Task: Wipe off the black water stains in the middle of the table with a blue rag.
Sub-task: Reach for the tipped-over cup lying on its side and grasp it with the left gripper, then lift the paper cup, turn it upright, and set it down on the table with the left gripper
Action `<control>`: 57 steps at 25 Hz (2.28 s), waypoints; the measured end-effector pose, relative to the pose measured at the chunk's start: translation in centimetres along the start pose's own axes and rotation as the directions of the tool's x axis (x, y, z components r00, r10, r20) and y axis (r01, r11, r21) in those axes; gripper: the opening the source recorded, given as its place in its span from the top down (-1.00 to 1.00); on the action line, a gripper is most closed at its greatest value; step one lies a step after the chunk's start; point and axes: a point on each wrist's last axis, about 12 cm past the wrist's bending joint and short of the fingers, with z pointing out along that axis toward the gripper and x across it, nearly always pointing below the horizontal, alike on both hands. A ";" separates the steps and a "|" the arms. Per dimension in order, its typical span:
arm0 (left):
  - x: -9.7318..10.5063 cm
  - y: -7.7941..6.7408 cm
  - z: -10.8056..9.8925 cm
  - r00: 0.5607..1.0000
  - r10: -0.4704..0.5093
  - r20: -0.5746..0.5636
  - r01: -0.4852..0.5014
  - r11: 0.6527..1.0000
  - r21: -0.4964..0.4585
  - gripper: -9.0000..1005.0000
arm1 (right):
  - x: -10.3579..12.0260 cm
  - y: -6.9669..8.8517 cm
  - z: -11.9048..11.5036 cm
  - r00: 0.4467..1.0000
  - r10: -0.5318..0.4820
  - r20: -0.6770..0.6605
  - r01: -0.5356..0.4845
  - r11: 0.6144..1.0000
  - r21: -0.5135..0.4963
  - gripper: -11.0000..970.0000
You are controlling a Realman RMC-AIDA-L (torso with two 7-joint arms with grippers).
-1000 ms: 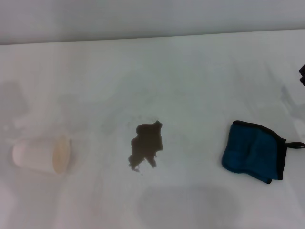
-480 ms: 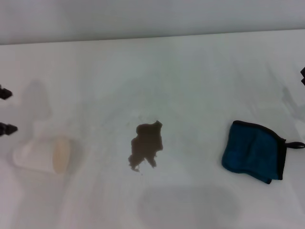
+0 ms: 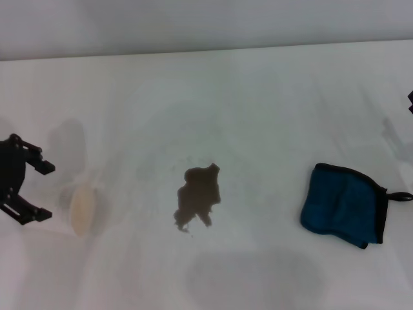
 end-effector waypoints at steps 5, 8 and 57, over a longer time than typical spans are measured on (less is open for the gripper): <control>0.5 0.2 1.1 0.999 0.016 -0.037 -0.015 1.000 0.007 -0.77 | 0.0 -0.1 0.0 1.000 -0.002 -0.001 0.002 1.000 0.000 -0.73; 0.5 0.2 2.0 0.999 0.029 -0.041 -0.028 0.999 0.018 -0.77 | 0.0 -0.1 0.0 1.000 -0.003 -0.002 0.003 1.000 0.000 -0.73; 0.8 -2.5 9.7 0.677 -0.012 0.736 0.264 0.937 -0.227 -0.29 | -0.7 -1.0 1.0 0.994 -0.097 -0.041 0.096 0.995 -0.022 -0.73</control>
